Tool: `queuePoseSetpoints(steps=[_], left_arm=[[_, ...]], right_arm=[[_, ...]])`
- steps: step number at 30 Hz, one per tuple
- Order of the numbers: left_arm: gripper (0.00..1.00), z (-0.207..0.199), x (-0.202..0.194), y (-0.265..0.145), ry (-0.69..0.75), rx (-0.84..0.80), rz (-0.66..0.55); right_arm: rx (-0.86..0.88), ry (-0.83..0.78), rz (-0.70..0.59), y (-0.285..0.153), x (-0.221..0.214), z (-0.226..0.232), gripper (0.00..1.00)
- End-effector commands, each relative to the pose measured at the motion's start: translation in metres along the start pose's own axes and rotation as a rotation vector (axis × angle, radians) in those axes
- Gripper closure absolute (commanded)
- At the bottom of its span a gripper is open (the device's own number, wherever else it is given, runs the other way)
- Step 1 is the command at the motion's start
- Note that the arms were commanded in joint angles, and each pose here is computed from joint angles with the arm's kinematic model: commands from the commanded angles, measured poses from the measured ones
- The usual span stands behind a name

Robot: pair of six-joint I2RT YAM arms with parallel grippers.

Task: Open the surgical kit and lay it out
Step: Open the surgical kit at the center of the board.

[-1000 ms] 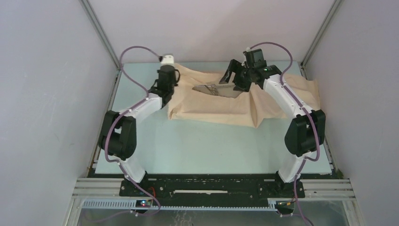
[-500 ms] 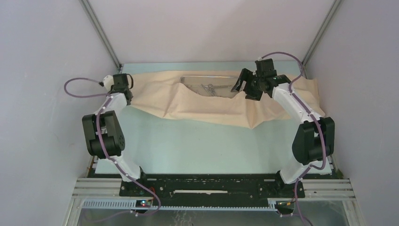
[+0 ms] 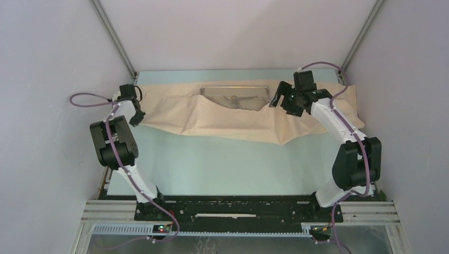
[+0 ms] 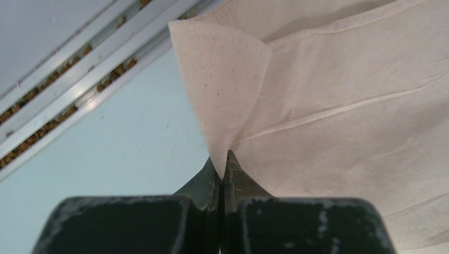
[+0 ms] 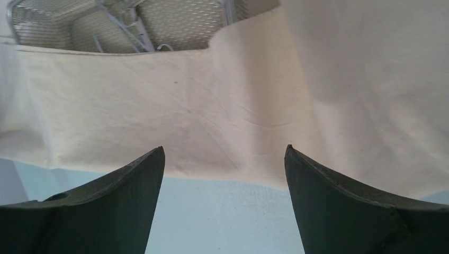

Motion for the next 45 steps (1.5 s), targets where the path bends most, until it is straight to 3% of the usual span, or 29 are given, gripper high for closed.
queuePoseSetpoints(steps=[1, 8, 15, 16, 21, 24, 34, 40, 45], left_arm=[[1.0, 0.011, 0.05, -0.006, 0.018, 0.051, -0.099], [1.0, 0.017, 0.069, 0.0, 0.011, 0.07, -0.098], [1.0, 0.034, 0.064, 0.006, -0.027, 0.14, -0.054], [0.96, 0.037, 0.063, 0.008, -0.039, 0.137, -0.039], [0.44, 0.039, 0.066, 0.001, -0.064, 0.109, -0.047], [0.3, 0.037, 0.072, -0.012, -0.087, 0.056, -0.069], [0.21, -0.029, 0.07, -0.086, 0.033, -0.184, -0.206], [0.22, -0.084, 0.044, -0.121, 0.149, -0.324, -0.247], [0.28, -0.135, 0.018, -0.145, 0.297, -0.444, -0.246]], right_arm=[[-0.043, 0.015, -0.105, -0.016, 0.009, -0.021, 0.08], [-0.06, 0.151, -0.139, -0.007, 0.007, -0.054, 0.07], [-0.138, 0.247, -0.15, 0.017, 0.017, -0.083, 0.07], [-0.147, 0.271, -0.161, 0.019, 0.022, -0.09, 0.07], [-0.141, 0.31, -0.179, 0.027, 0.03, -0.099, 0.07], [-0.147, 0.303, -0.189, 0.026, 0.031, -0.1, 0.07], [-0.112, -0.015, -0.233, 0.029, 0.036, -0.031, 0.06], [-0.015, -0.114, -0.204, 0.044, 0.041, 0.005, 0.08], [-0.025, -0.183, -0.142, 0.065, 0.034, 0.025, 0.18]])
Point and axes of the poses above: each gripper's point midway between its finger pads, its own y axis out along the fingers, its own z axis along the line the jaws close on, x = y × z, the point moved 9 cm from there along -y, back along the fingers, and after that the axes turned 7 degrees about y, right-handed, at the moved point
